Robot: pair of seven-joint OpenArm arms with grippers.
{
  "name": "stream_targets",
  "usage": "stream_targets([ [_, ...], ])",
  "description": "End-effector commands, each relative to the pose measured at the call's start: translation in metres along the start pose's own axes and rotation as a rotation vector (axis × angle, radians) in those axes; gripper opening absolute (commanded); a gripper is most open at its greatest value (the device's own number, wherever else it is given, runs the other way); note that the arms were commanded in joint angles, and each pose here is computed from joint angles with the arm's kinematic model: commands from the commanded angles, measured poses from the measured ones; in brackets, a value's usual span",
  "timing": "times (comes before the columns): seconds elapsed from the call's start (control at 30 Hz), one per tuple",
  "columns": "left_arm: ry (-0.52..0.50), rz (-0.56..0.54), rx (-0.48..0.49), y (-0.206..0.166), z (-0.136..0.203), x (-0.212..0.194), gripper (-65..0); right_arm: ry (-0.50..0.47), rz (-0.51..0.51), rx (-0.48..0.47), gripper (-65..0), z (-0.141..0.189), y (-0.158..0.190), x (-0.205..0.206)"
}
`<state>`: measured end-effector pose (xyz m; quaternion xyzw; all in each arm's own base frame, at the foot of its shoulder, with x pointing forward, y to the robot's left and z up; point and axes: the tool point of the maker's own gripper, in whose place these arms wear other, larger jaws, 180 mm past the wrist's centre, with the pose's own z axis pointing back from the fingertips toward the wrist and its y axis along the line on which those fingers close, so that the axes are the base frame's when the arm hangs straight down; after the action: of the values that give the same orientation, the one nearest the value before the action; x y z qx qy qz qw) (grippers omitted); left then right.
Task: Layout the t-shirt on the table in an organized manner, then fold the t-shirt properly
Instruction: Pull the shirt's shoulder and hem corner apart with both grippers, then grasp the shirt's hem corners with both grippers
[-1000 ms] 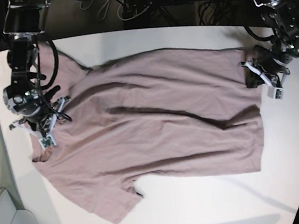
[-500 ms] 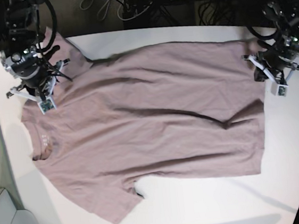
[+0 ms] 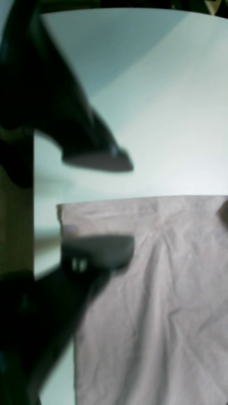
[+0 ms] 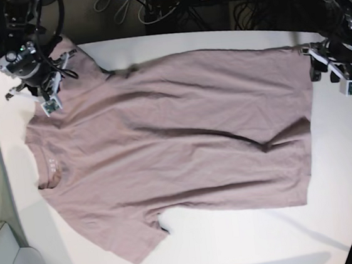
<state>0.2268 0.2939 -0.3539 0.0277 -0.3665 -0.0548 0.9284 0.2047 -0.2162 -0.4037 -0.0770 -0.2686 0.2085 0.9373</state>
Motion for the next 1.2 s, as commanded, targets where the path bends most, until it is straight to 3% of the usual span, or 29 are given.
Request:
stream_targets([
  [0.0, -0.052, -0.024, 0.01, 0.002, 0.007, 0.016, -26.0, -0.04, 0.007, -0.018, -60.8, 0.004, -0.008, 0.01],
  [0.13, -0.097, -0.041, 0.019, -0.007, 0.018, 0.028, -26.0, -0.008, 0.001, -0.019, -54.3, 0.007, -0.008, -0.005],
  [0.37, -0.09, -0.039, 0.014, -0.016, 0.025, 0.021, -25.8, 0.027, 0.004, -0.009, -54.4, 0.009, -0.003, -0.021],
  [0.67, -0.06, -0.035, -0.001, -0.021, 0.028, 0.007, -25.5, 0.074, -0.08, -0.106, -53.0, 0.021, -0.038, -0.047],
  [0.9, -0.084, 0.017, -0.078, -0.034, 0.034, 0.0, -25.5, 0.075, -0.14, -0.146, -42.0, 0.03, -0.044, -0.053],
  [1.03, -0.065, -0.009, -0.029, -0.025, 0.029, 0.001, -25.6, 0.088, -0.139, -0.139, -34.6, 0.031, -0.041, -0.059],
  [1.17, -0.012, -0.028, 0.022, -0.014, 0.023, -0.008, -25.7, 0.09, -0.139, -0.139, -33.7, 0.031, -0.041, -0.06],
])
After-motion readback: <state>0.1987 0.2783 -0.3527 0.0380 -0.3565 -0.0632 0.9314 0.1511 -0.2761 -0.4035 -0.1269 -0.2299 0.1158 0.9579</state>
